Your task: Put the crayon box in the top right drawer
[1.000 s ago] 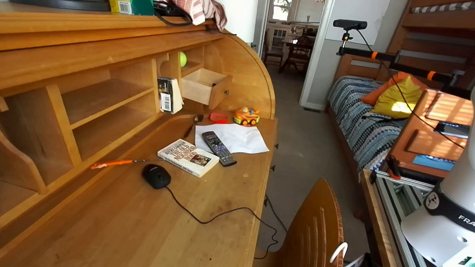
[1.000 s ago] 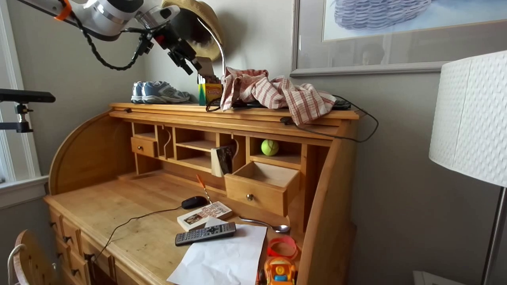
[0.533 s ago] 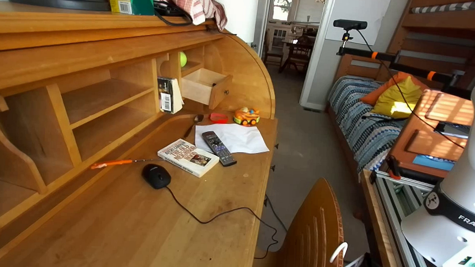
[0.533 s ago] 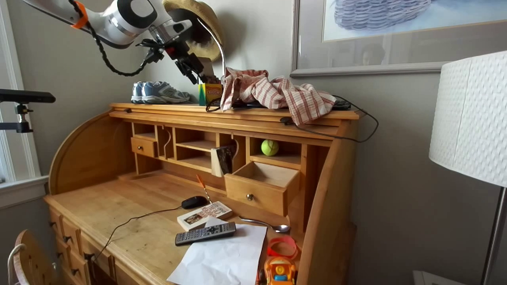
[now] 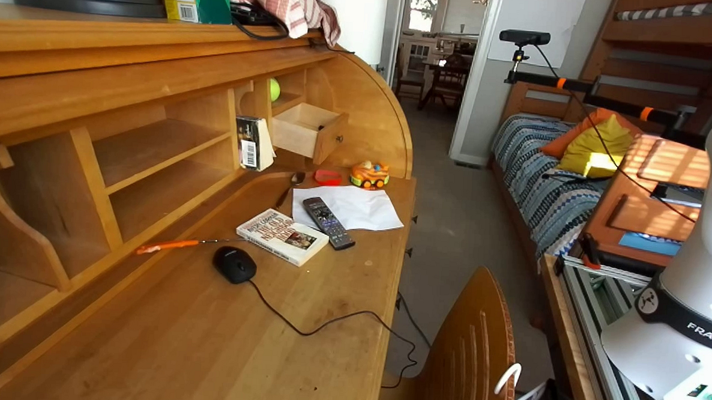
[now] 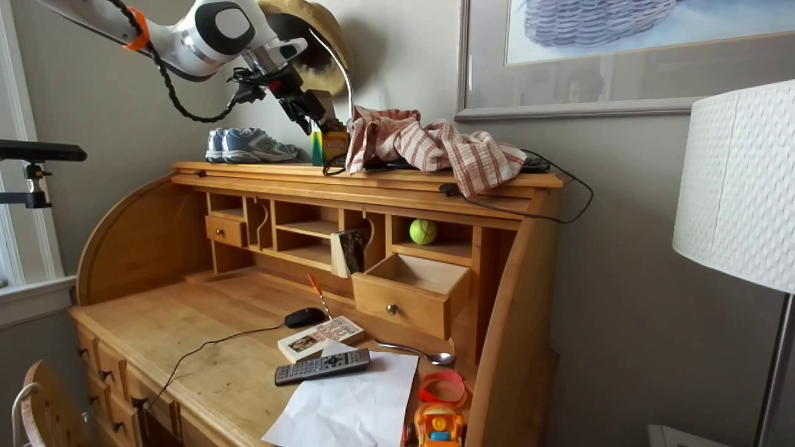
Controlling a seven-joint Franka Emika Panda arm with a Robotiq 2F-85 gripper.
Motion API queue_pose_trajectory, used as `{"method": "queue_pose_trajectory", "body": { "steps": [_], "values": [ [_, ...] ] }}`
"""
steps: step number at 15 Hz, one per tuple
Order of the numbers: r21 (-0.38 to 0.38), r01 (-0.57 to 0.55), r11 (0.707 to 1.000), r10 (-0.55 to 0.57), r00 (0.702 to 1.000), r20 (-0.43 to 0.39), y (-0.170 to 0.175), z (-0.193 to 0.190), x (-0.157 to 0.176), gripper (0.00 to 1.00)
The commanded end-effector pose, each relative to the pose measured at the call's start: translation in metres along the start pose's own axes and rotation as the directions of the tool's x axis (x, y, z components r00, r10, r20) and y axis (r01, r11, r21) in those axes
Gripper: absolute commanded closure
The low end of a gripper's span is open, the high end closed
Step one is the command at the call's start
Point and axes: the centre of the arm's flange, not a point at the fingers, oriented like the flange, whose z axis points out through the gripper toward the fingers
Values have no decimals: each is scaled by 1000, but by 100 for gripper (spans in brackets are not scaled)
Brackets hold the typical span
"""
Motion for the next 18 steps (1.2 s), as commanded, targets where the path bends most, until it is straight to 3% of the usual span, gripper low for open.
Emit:
{"method": "queue_pose_trajectory", "body": {
  "steps": [1, 7, 8, 10, 14, 18],
  "values": [
    [13, 2, 1000, -2, 1000, -13, 4, 8, 9, 0],
    [25, 8, 1000, -7, 1000, -29, 5, 22, 12, 0],
    [27, 8, 1000, -7, 999, -33, 4, 24, 13, 25],
    [29, 8, 1000, -7, 999, -39, 3, 27, 13, 34],
    [16, 7, 1000, -7, 999, -46, 5, 24, 14, 65],
    [14, 14, 1000, -13, 999, -48, -4, 2, 11, 66]
  ]
}}
